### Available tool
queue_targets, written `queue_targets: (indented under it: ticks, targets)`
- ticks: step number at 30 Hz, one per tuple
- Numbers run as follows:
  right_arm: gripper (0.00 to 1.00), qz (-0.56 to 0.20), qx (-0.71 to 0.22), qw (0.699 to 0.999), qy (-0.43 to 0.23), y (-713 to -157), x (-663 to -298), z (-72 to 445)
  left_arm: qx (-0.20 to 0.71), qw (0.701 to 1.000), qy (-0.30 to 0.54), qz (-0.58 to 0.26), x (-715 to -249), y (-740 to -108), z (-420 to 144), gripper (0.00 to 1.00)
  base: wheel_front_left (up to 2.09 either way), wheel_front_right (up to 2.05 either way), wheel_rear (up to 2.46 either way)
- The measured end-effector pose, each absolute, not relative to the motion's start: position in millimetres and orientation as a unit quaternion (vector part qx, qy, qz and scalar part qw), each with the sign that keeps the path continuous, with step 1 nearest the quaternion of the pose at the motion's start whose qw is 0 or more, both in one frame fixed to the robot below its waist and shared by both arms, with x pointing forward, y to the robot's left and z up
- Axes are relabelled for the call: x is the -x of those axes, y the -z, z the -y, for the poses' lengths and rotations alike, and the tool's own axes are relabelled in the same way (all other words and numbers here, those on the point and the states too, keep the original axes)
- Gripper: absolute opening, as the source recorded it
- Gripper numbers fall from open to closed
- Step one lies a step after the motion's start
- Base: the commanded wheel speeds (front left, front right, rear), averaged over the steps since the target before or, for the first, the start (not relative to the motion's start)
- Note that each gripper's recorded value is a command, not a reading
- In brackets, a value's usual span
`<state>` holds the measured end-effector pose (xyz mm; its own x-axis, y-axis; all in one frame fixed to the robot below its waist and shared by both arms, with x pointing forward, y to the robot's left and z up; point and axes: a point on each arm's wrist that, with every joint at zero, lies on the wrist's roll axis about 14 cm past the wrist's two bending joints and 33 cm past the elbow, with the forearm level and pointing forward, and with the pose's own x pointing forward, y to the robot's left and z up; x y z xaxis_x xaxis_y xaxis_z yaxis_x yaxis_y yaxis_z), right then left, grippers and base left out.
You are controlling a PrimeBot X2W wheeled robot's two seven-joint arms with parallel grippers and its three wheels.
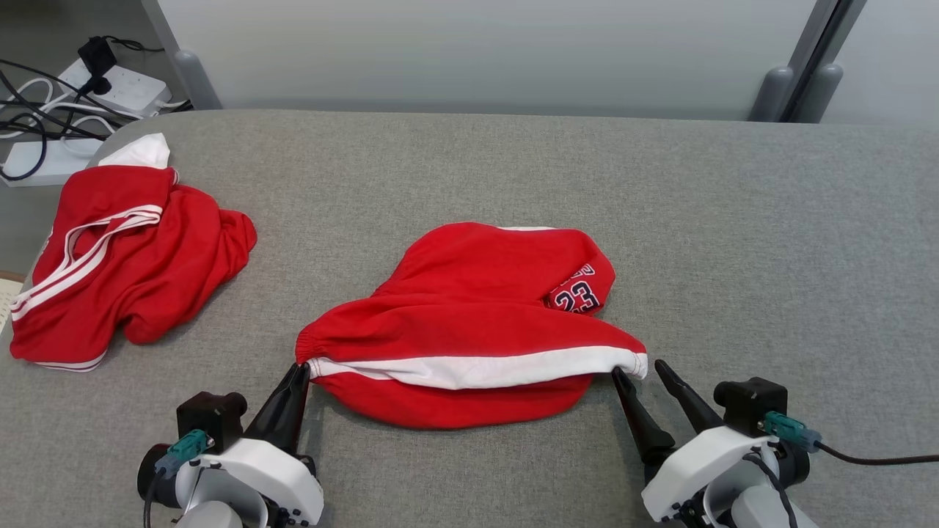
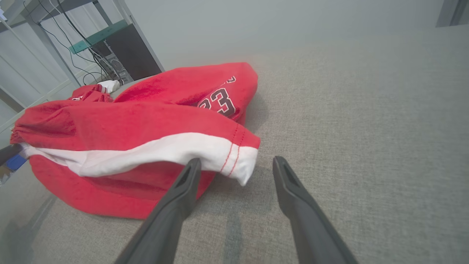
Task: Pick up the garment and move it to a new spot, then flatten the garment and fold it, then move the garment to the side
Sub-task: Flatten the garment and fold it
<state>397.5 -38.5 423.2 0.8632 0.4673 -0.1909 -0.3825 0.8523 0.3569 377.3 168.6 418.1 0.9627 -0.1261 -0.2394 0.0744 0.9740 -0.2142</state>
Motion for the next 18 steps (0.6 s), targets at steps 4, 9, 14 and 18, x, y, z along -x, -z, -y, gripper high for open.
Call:
queue_targets:
  ticks: [4, 9, 14, 18]
  targets:
    - [0.18, -0.142, -0.152, 0.950, -0.231, -421, -399, 33, 0.102, 0.985, 0.048, -0.130, -376, -416, -170, 0.00, 0.00, 0.00, 0.00]
    - [0.00, -0.140, -0.148, 0.951, -0.234, -422, -401, 33, 0.102, 0.985, 0.047, -0.130, -376, -416, -171, 0.00, 0.00, 0.00, 0.00]
    - [0.00, -0.107, -0.151, 0.958, -0.217, -440, -412, 49, 0.108, 0.987, 0.051, -0.111, -383, -427, -169, 0.00, 0.00, 0.00, 0.00]
    - [0.00, -0.068, -0.140, 0.965, -0.210, -463, -420, 63, 0.124, 0.987, 0.071, -0.076, -394, -449, -157, 0.00, 0.00, 0.00, 0.00]
